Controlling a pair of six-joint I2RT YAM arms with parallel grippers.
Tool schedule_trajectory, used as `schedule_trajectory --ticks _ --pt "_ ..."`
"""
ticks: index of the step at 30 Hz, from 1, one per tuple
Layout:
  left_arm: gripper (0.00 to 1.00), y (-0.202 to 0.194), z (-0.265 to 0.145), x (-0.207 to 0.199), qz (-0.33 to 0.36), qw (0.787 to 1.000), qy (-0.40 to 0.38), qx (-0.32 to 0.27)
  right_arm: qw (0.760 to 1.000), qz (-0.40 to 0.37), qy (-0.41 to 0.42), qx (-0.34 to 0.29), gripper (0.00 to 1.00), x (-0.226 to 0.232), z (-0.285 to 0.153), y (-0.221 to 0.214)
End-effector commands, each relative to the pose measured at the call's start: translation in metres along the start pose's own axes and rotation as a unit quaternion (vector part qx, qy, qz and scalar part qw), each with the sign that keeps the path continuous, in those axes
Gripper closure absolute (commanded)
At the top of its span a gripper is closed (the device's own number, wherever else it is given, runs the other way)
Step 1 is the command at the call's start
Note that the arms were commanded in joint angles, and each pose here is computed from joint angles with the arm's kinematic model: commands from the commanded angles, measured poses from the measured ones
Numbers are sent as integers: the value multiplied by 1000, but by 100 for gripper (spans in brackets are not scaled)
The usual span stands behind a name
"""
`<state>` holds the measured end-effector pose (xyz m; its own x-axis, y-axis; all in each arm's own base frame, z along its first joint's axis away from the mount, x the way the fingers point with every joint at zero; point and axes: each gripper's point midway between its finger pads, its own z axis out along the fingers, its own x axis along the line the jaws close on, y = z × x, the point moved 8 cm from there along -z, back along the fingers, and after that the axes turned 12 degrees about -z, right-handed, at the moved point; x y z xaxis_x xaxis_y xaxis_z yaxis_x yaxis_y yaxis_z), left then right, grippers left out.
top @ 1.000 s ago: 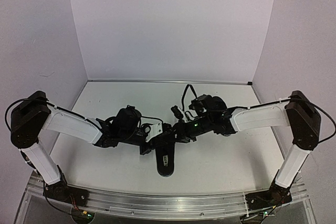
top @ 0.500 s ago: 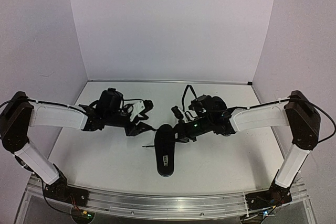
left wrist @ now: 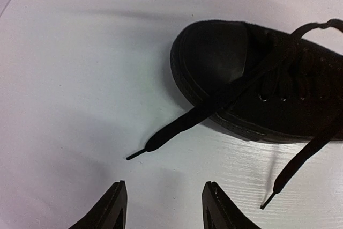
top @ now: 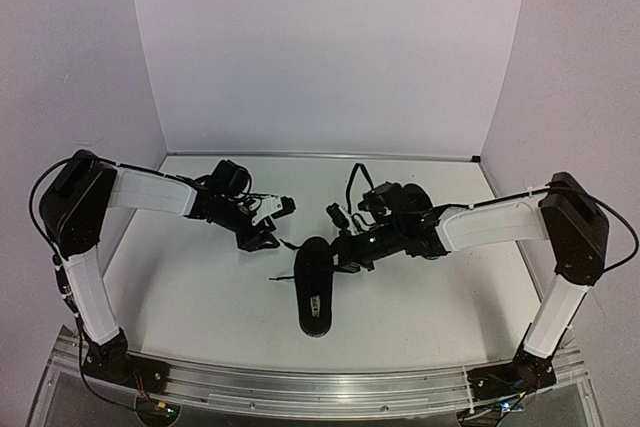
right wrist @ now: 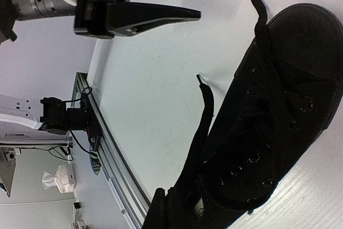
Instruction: Tie the shoes
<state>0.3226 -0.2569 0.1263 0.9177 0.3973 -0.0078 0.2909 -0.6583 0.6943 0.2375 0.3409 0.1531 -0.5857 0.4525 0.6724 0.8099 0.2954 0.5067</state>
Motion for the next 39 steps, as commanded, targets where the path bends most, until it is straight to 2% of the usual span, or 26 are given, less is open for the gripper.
schedule_trajectory --ticks 1,13,17,19,22,24,27,31,36,39 --pt "51 11 12 7 41 999 -25 17 1000 -14 0 -10 100 2 4 5" --pt "47 9 56 15 51 995 -73 42 1000 -10 0 -9 100 1 7 7" --pt "49 6 69 13 50 993 -86 61 1000 -9 0 -9 100 1 8 7" --pt "55 5 73 13 42 992 -91 70 1000 -8 -1 -8 100 0 8 6" --pt "80 7 72 13 16 993 -90 73 1000 -7 -3 -9 100 0 7 6" --pt "90 11 62 11 7 994 -86 62 1000 -7 -4 -9 100 0 7 5" --pt "99 18 43 5 -12 997 -71 38 1000 -5 -7 -10 100 -1 7 5" --pt "100 36 5 1 -54 998 -32 -8 1000 -3 -12 -11 100 -3 8 5" --pt "100 53 -47 -12 -127 989 8 -78 1000 -2 -18 -14 100 -5 9 6" --pt "100 49 -67 -19 -168 983 34 -71 1000 -2 -21 -18 100 -4 8 7"
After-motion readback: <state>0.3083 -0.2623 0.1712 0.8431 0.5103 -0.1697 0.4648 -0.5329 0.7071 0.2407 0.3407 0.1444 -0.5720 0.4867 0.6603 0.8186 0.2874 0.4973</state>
